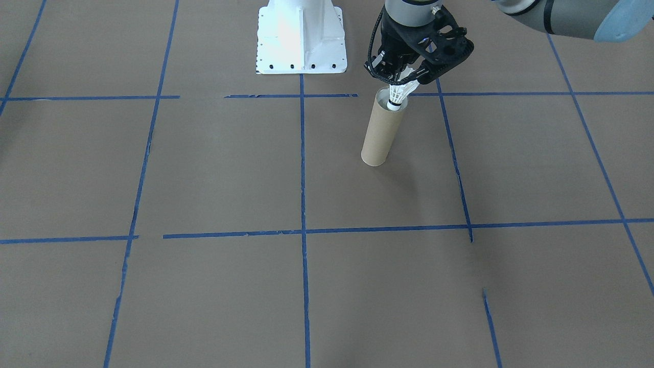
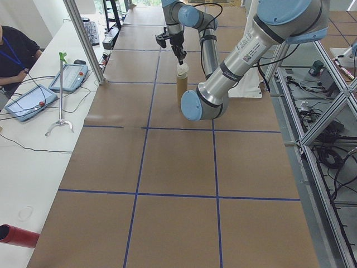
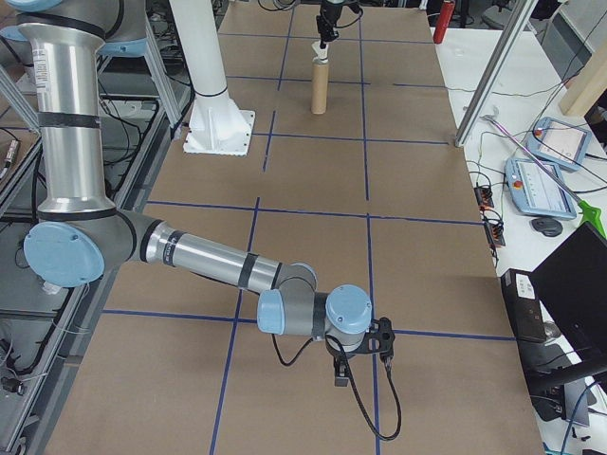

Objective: Collect badminton balls into bucket

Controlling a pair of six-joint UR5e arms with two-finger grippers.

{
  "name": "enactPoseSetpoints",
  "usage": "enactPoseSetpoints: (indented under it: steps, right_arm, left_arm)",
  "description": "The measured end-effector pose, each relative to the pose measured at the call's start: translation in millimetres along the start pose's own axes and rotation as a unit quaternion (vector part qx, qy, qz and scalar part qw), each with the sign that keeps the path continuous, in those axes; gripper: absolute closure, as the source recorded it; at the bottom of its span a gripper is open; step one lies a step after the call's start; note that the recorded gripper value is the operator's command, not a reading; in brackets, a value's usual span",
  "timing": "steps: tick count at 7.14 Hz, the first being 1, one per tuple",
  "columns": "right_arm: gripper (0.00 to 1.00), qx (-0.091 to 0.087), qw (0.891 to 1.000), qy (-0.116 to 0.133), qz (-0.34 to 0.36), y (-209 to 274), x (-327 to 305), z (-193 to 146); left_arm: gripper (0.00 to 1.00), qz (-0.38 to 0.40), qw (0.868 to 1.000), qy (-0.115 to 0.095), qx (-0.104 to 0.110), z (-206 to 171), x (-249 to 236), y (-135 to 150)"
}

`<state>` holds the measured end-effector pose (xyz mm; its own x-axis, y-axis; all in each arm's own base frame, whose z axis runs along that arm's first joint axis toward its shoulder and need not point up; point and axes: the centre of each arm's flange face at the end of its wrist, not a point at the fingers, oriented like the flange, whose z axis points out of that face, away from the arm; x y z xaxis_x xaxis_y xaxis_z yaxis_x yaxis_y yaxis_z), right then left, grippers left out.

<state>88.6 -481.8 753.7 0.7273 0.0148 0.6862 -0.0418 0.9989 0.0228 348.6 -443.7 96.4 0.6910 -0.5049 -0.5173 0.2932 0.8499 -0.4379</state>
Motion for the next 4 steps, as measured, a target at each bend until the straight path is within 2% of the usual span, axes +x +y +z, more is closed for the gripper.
enactPoseSetpoints:
  steps: [1,2,4]
  right_arm:
    - [0.00,0.000,1.000,0.000,0.000,-0.1,-0.1,-0.1]
    - [0.00,0.000,1.000,0.000,0.000,-0.1,-0.1,-0.1]
    - [0.00,0.000,1.000,0.000,0.000,0.1,0.0,0.0]
  left_arm:
    - [0.38,0.002,1.000,-0.002,-0.001,4.8,2.2,0.1]
    - [0.00,0.006,1.000,0.000,0.000,7.5,3.8,-0.9]
    - [0.00,0.023,1.000,0.019,0.003,13.1,1.8,-5.1]
